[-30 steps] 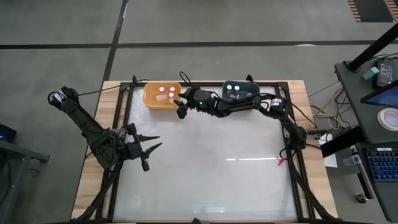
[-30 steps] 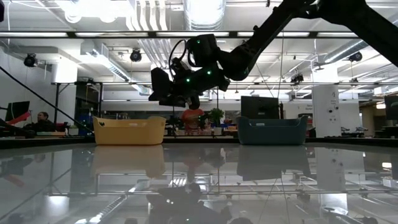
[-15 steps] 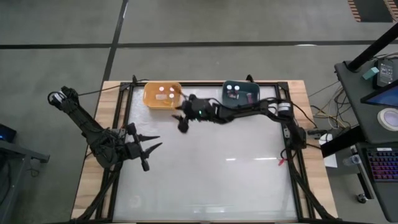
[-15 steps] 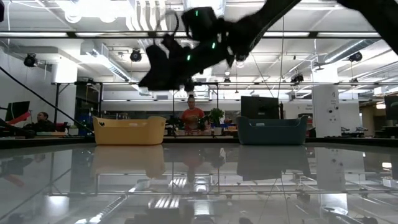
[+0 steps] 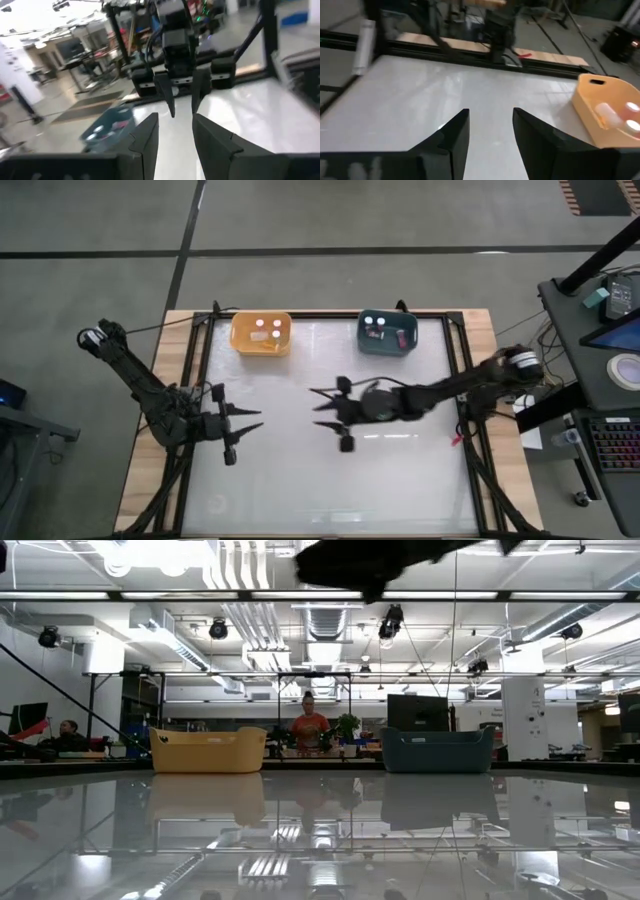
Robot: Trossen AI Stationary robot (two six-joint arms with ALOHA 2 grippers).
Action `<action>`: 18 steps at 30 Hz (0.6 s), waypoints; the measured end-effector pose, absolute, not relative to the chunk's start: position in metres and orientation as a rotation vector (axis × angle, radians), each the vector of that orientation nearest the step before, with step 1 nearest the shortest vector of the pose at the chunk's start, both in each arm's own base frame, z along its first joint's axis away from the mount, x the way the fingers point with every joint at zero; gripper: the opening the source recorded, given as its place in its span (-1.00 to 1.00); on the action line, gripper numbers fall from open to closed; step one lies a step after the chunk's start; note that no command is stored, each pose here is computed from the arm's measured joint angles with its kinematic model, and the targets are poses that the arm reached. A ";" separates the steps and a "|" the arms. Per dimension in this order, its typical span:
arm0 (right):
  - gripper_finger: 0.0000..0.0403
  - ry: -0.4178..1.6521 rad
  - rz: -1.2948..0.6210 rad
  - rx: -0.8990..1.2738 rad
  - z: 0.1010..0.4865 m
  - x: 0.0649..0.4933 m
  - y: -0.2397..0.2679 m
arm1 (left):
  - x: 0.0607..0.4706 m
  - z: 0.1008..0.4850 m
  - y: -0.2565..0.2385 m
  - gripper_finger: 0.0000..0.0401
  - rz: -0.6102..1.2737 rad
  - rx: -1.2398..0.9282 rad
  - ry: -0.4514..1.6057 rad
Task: Pick and place medicine bottles into bin by pill shape (circle, oval)
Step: Return to Home Position
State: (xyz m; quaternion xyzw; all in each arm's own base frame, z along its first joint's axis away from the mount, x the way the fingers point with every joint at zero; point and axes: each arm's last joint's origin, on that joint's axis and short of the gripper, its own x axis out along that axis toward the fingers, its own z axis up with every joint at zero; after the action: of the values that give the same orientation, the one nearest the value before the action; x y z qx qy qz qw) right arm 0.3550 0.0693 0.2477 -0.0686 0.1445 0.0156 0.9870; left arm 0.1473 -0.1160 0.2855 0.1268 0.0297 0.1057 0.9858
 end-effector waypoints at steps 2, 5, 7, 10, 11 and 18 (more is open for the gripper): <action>-0.32 0.272 0.059 -0.139 0.245 0.335 0.075 | 0.150 0.283 -0.119 -0.48 0.191 0.223 0.034; -0.35 0.230 0.084 -0.133 0.238 0.308 0.077 | 0.158 0.276 -0.127 -0.48 0.176 0.186 0.019; -0.37 0.209 0.096 -0.129 0.231 0.292 0.077 | 0.165 0.270 -0.133 -0.48 0.181 0.164 0.013; -0.39 0.182 0.106 -0.127 0.217 0.272 0.074 | 0.178 0.262 -0.142 -0.48 0.196 0.134 -0.009; -0.39 0.167 0.106 -0.128 0.214 0.266 0.072 | 0.182 0.260 -0.143 -0.48 0.199 0.122 -0.022; -0.43 0.070 0.084 -0.197 0.197 0.236 0.057 | 0.220 0.252 -0.130 -0.48 0.083 0.110 -0.075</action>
State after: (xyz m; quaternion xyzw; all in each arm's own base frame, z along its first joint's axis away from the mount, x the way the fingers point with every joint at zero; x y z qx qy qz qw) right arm 0.2365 0.0573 0.1968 -0.0985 0.0348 0.0418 0.9936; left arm 0.2200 -0.1299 0.2518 0.0548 -0.0374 0.0413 0.9969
